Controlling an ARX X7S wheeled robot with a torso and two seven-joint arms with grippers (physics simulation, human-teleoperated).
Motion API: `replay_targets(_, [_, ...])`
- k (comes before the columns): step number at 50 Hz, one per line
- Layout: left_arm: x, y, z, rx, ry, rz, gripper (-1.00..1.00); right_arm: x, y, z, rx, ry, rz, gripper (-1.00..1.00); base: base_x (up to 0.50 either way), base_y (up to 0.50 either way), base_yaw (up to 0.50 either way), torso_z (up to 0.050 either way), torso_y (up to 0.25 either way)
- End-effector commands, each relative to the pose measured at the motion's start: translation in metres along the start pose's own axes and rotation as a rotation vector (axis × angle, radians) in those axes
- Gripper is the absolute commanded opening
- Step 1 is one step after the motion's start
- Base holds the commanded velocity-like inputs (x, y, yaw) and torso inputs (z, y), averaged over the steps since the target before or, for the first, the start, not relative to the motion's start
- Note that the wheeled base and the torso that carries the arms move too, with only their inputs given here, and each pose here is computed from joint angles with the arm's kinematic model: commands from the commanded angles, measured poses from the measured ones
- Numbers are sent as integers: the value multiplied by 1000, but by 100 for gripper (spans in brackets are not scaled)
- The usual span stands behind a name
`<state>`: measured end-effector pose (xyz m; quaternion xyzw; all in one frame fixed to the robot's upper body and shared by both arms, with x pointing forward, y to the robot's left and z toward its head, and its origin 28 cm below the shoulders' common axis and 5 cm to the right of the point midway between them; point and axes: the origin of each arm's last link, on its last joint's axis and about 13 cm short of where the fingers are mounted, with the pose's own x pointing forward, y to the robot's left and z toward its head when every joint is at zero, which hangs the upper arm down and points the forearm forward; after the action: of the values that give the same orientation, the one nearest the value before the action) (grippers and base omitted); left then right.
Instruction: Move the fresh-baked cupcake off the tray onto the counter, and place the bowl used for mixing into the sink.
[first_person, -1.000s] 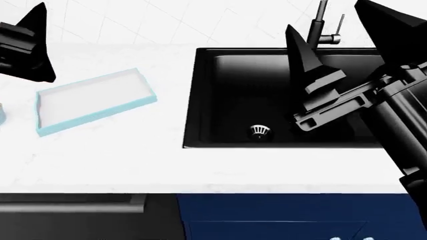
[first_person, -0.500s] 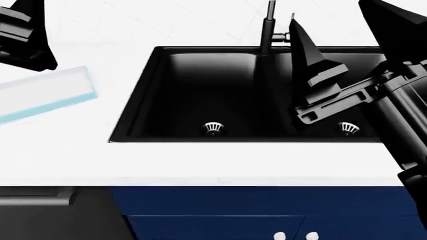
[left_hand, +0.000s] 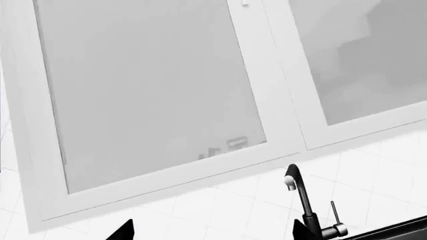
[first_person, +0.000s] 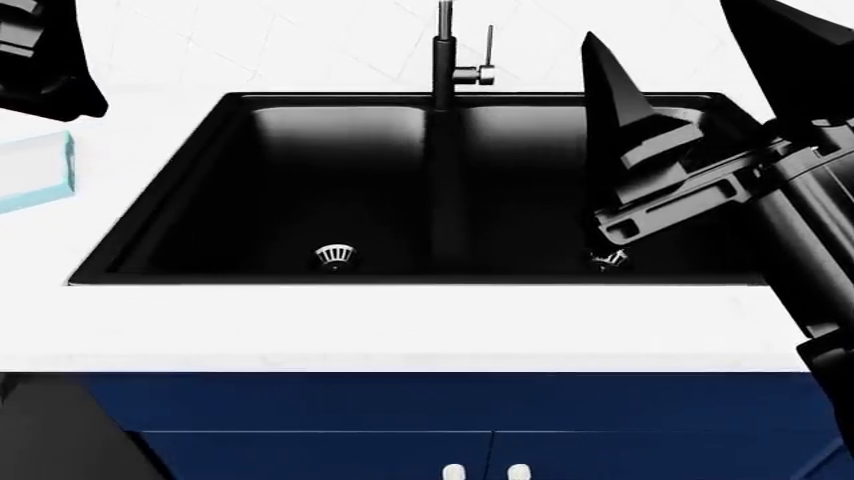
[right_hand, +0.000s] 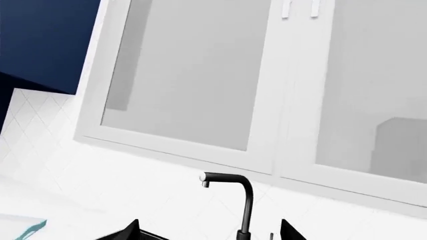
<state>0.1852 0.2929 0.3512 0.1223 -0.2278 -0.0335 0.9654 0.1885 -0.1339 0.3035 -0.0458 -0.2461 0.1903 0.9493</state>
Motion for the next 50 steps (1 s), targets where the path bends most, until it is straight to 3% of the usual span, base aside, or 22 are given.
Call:
replay_targets(1, [0,0,1,-5,-19,6,100,1,0,1,1,-8,3,100,0,-500,0,0,0])
replay_targets(50, [-3,-3,6,-3,-68,-8,100,7,1,8,-6,-31,8,100,0,-487,0,0,0])
